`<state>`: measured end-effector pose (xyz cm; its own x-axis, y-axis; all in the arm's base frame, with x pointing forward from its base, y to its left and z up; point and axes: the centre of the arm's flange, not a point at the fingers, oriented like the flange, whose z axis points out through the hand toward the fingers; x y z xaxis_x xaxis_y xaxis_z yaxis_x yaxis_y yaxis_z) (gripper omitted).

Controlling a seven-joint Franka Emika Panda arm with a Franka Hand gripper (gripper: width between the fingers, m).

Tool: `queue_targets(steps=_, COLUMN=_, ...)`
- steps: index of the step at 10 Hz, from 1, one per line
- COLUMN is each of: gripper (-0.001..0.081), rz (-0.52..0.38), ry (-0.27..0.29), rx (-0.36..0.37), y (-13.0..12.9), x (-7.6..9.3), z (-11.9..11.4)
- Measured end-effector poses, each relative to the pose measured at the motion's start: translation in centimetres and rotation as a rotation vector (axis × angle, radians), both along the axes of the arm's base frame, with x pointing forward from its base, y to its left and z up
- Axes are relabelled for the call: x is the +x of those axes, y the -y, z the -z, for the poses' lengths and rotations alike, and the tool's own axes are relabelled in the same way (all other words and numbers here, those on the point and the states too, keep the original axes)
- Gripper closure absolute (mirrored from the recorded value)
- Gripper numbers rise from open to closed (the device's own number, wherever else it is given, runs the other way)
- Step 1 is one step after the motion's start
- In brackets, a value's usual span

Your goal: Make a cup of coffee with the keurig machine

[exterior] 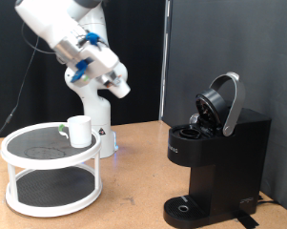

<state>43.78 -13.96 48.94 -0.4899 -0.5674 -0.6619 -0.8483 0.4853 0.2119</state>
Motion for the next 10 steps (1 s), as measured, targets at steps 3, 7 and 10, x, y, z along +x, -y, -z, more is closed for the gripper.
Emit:
queue_targets(steps=3, gripper=0.0418, rz=0.023, ry=-0.003, rx=-0.018, y=-1.9, x=1.1, z=-0.7)
queue_targets(steps=7, gripper=0.0418, rz=0.053, ry=-0.098, rx=0.075, y=-4.2, x=1.9, z=-0.8)
queue_targets(steps=10, gripper=0.0418, rz=0.071, ry=-0.131, rx=0.079, y=-8.4, x=3.8, z=-1.2)
